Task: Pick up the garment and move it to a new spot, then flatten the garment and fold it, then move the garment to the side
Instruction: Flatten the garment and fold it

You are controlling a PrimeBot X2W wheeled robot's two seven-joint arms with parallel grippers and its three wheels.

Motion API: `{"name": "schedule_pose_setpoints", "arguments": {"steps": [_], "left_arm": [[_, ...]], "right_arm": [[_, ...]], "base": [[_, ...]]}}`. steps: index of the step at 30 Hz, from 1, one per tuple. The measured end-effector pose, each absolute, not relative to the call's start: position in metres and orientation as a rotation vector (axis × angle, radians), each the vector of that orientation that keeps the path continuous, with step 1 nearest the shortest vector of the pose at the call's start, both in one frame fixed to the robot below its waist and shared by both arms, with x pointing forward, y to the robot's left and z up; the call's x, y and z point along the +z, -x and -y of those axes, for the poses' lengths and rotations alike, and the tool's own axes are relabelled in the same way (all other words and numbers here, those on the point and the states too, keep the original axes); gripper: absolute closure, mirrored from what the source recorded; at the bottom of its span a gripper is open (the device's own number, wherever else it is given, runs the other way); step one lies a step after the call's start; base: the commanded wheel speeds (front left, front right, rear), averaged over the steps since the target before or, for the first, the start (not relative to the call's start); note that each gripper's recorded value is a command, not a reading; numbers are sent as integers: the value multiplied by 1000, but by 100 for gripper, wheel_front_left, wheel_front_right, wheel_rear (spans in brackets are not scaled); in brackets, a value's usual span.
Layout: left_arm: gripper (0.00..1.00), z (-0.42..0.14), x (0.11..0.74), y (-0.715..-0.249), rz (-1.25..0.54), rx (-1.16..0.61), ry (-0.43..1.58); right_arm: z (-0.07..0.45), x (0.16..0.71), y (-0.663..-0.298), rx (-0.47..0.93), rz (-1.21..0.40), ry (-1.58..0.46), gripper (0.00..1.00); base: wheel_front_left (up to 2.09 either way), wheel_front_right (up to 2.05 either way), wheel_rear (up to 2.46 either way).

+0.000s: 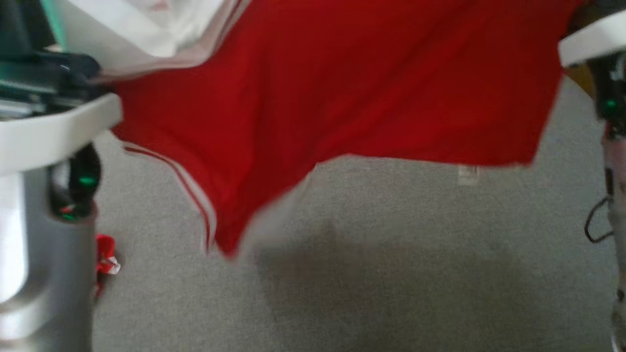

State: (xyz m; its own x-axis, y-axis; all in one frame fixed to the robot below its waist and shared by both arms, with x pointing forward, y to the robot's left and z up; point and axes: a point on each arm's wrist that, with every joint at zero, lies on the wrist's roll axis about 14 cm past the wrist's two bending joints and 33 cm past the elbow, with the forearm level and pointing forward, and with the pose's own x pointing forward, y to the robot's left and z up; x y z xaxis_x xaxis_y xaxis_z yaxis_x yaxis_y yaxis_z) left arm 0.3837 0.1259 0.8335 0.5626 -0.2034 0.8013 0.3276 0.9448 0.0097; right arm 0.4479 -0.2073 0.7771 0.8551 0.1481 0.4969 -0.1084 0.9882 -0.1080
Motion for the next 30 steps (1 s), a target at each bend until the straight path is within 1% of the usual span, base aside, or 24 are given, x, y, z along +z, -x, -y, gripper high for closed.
{"name": "schedule_pose_setpoints", "arguments": {"steps": [4,7,9,12,15,18,21,25,30], "left_arm": [[100,-129,844,-384,903,-320,128],[100,-131,841,-404,845,-316,90],[100,-129,835,-427,795,-324,73],[100,-122,817,-472,700,-346,24],[100,-118,801,-522,629,-345,-12],[100,-121,796,-568,609,-318,-32],[100,-129,799,-603,627,-287,-30],[100,-144,807,-627,678,-247,-27],[100,-162,816,-630,704,-206,-39]], "right_arm": [[212,764,-440,129,477,63,100],[214,753,-446,120,431,61,100],[214,748,-456,119,407,53,100],[213,732,-484,116,350,56,100],[210,721,-523,117,304,99,100],[208,721,-565,113,308,144,100],[213,728,-603,91,344,107,100],[204,738,-635,101,416,97,100],[189,740,-653,126,459,81,100]], "base": [[0,0,0],[0,0,0],[0,0,0],[0,0,0],[0,0,0],[0,0,0],[0,0,0],[0,0,0],[0,0,0]]}}
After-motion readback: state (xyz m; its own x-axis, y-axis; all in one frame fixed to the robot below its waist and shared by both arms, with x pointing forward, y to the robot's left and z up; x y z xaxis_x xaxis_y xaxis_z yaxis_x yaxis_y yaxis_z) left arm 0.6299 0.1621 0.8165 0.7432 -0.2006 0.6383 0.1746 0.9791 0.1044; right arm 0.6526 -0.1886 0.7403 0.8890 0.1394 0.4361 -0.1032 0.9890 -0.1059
